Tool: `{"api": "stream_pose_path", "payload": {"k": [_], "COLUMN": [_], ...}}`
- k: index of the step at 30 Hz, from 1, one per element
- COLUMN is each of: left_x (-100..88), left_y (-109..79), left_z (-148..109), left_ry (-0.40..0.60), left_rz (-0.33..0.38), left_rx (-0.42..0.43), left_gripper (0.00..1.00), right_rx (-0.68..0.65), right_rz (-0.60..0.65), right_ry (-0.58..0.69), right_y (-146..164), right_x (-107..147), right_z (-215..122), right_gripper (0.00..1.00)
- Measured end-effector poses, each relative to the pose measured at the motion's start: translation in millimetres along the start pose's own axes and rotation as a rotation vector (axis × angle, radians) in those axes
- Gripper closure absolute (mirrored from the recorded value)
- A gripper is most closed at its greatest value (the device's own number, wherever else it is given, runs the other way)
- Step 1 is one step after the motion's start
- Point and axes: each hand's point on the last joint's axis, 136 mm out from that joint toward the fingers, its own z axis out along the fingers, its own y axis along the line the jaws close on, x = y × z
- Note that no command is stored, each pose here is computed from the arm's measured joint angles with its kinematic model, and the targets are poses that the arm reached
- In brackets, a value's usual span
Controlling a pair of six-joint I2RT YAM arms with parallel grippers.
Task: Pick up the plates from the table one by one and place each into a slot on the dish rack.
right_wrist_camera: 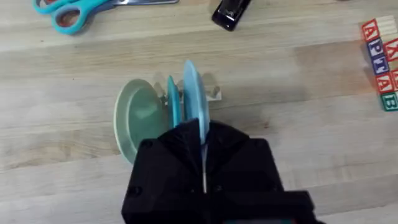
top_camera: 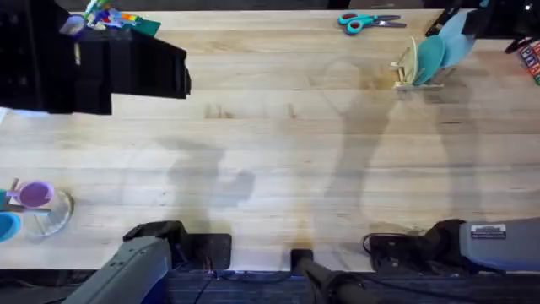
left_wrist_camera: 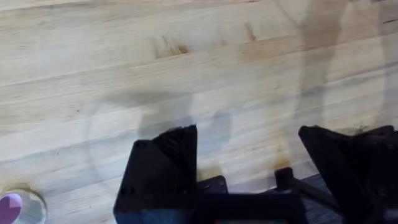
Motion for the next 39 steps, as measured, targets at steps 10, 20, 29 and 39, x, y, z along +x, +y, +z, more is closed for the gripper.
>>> {"api": "stream_pose_path", "payload": {"k": [10, 20, 29, 39], "left_x": [0.0, 0.0, 0.0, 0.0], "left_y": [0.0, 0.0, 0.0, 0.0], "left_z": [0, 0, 0, 0], "left_ry": [0.0, 0.0, 0.0, 0.0], "left_rz": [-0.001, -0.001, 0.0, 0.0], "left_rx": [0.0, 0.0, 0.0, 0.0], "left_gripper": [0.008, 0.008, 0.008, 0.008], "right_rx": [-0.004, -0.008, -0.013, -0.016], "right_rz": [0.002, 0.003, 0.003, 0.002], "right_ry": [0.024, 0.052, 0.081, 0.097], "right_y": [0, 1, 2, 2], "right_x": [6, 12, 19, 24], "right_z": [9, 19, 29, 35], "right_gripper": [0.975, 0.975, 0.974, 0.974]}}
